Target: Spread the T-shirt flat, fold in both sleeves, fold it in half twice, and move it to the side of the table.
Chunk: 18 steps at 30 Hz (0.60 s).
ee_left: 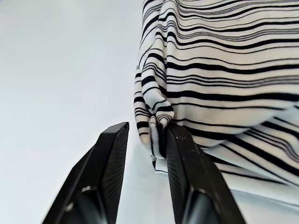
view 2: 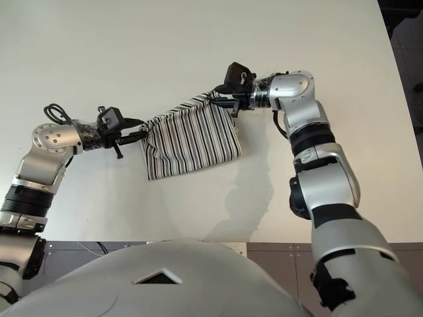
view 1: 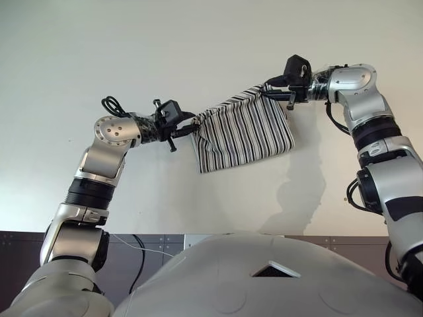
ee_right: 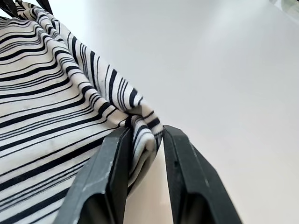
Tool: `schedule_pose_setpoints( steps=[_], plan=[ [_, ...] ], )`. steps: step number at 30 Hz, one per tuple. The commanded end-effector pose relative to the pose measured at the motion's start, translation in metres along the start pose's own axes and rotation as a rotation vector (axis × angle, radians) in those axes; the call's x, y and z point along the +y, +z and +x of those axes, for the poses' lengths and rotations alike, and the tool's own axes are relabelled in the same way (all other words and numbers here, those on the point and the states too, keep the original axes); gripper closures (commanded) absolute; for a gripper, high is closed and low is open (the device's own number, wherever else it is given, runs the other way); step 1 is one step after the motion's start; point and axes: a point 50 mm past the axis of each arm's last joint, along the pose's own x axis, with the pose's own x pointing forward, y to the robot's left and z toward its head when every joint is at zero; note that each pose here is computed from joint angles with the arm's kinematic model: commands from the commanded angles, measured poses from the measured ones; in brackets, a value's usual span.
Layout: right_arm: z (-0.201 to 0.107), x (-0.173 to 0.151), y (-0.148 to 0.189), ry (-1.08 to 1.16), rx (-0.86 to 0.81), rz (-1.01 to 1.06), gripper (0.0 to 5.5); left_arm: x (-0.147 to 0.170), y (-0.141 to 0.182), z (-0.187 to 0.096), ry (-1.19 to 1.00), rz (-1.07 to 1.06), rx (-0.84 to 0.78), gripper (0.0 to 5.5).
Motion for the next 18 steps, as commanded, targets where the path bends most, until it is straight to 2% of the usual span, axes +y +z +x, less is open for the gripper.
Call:
schedule_pose_setpoints(
  steps=[1,4,6,9,13,15,18],
  plan=[
    [0.002,-0.004,0.002,-0.100,-0.045,-0.001,4.36,0.019,0.006,-0.001,0.157,-0.089,-0.049,4.14],
    [0.004,-0.002,0.003,-0.175,-0.071,-0.038,4.36,0.033,0.014,-0.001,0.284,-0.218,-0.106,4.14],
    [0.004,0.004,0.012,-0.164,-0.156,-0.052,4.36,0.040,0.027,-0.002,0.364,-0.144,-0.118,4.14],
    [0.000,0.029,0.023,0.018,-0.265,-0.061,4.36,0.012,0.048,-0.002,0.268,0.195,-0.131,4.14],
    [-0.003,0.049,0.025,0.168,-0.266,-0.061,4.36,-0.044,0.047,-0.006,0.009,0.521,-0.149,4.14],
    [0.001,0.054,0.022,0.208,-0.243,-0.057,4.36,-0.058,0.041,-0.003,-0.059,0.576,-0.138,4.14],
    [0.013,0.057,0.012,0.236,-0.186,-0.057,4.36,-0.055,0.023,0.004,-0.051,0.579,-0.062,4.14]
  ],
)
